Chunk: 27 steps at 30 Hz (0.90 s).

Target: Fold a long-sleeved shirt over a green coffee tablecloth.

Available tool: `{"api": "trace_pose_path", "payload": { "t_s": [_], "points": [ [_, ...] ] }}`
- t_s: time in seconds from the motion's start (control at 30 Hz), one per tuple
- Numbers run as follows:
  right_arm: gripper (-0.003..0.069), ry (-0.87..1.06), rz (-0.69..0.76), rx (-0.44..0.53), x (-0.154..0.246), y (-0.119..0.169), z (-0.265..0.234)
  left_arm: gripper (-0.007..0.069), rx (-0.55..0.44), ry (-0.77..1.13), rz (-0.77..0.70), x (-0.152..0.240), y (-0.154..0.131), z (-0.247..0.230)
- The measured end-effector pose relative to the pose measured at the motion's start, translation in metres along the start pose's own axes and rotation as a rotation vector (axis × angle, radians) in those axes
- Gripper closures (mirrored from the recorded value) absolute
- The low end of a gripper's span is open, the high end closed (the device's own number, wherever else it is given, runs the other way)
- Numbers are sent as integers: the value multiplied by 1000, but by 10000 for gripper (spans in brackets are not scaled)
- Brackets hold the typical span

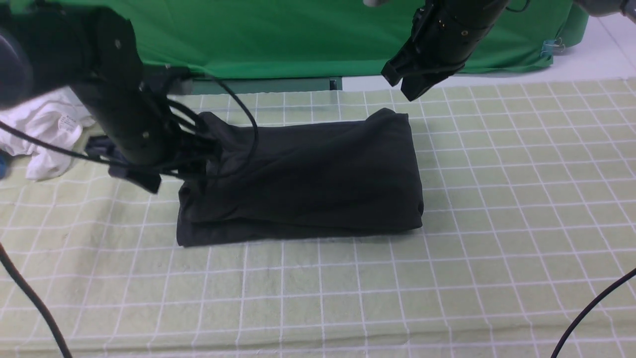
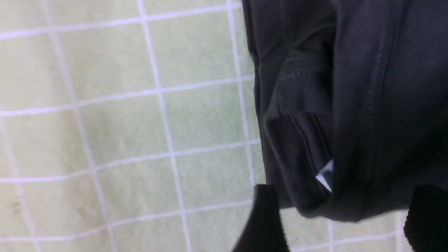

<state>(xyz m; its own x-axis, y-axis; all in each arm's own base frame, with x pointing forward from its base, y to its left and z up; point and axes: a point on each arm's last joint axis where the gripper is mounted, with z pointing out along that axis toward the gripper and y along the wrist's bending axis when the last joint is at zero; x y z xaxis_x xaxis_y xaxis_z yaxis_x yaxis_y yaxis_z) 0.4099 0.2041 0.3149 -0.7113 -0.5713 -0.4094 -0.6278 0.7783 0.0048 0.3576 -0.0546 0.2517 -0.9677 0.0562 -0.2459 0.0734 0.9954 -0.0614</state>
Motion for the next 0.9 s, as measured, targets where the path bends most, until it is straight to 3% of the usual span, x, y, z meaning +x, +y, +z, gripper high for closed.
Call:
{"api": "trace_pose_path", "payload": {
  "t_s": [0.17, 0.3, 0.63, 0.77, 0.8, 0.83, 0.9],
  "points": [
    [642, 0, 0, -1, 0, 0, 0, 56, 17, -195, -5, -17, -3, -28],
    [642, 0, 0, -1, 0, 0, 0, 55, 39, -275, -20, -28, -4, -20],
    [631, 0, 0, -1, 0, 0, 0, 74, 44, -158, -59, -40, -3, 70],
    [629, 0, 0, -1, 0, 0, 0, 267, 48, -147, -66, -40, -3, 76],
    [629, 0, 0, -1, 0, 0, 0, 410, 47, -148, -58, -40, -3, 76],
    [629, 0, 0, -1, 0, 0, 0, 502, 45, -148, -48, -40, -3, 76],
    [629, 0, 0, -1, 0, 0, 0, 572, 44, -150, -37, -40, -3, 75]
  ]
}}
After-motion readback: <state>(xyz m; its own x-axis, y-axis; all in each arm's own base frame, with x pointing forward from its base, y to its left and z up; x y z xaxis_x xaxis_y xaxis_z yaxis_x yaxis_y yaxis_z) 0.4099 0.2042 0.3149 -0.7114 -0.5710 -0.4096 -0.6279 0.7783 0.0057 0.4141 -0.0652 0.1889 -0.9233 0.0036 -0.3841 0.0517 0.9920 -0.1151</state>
